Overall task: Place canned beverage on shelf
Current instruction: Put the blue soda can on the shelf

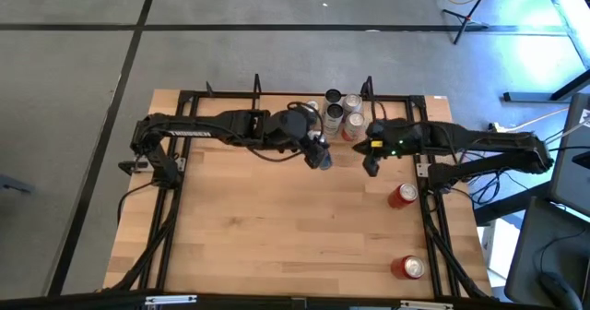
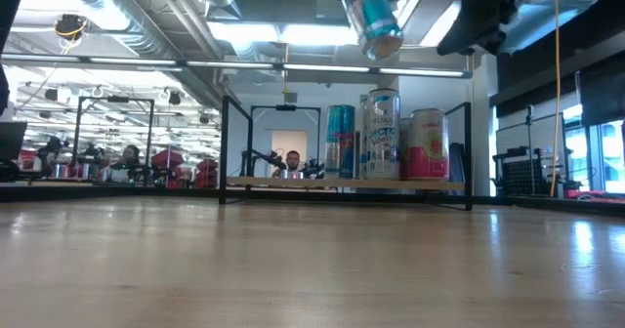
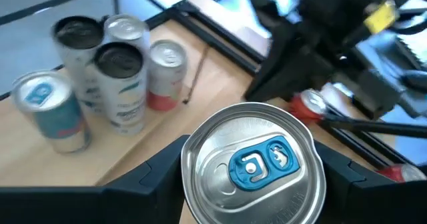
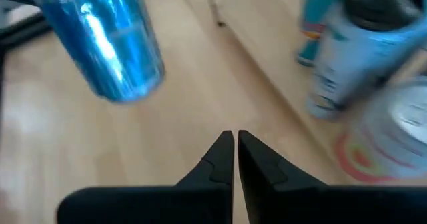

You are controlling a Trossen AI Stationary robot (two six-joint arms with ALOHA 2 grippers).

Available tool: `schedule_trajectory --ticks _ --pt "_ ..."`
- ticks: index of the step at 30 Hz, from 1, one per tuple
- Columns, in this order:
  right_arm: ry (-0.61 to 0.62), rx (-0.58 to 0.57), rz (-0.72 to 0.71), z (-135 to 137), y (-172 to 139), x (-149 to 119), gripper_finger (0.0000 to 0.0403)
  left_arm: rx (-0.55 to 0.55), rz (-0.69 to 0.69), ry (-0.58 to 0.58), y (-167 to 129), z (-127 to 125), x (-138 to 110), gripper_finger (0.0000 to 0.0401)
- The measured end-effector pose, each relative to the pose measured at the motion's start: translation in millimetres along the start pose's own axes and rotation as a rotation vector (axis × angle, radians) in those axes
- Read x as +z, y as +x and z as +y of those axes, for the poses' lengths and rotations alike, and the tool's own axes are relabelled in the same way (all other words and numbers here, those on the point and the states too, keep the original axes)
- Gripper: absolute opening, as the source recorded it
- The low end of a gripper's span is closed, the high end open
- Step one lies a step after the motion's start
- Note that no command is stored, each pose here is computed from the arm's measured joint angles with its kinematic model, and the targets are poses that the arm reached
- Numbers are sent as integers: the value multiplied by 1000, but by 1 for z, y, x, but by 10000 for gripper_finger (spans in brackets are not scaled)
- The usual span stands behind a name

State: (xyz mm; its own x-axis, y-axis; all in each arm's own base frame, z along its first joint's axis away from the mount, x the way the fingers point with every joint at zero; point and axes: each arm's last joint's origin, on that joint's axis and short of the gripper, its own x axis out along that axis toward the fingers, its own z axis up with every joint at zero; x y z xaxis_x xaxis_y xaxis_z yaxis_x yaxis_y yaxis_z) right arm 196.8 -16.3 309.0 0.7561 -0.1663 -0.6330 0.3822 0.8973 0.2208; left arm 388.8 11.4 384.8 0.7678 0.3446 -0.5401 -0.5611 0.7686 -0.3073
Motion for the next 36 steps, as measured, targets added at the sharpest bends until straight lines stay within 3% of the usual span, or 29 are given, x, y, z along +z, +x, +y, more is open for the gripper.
schedule_trajectory --ticks 8,15,26,36 --pt "-2 -103 25 -9 -13 -7 14 229 -27 13 29 28 3 211" --pt "-8 -119 59 -11 -12 -10 14 338 -3 -6 66 54 3 211" --pt "-10 -138 61 -12 -12 -11 14 435 73 11 114 75 -15 212" --pt "-10 -143 59 -12 -12 -11 14 509 64 -6 133 88 -20 222"
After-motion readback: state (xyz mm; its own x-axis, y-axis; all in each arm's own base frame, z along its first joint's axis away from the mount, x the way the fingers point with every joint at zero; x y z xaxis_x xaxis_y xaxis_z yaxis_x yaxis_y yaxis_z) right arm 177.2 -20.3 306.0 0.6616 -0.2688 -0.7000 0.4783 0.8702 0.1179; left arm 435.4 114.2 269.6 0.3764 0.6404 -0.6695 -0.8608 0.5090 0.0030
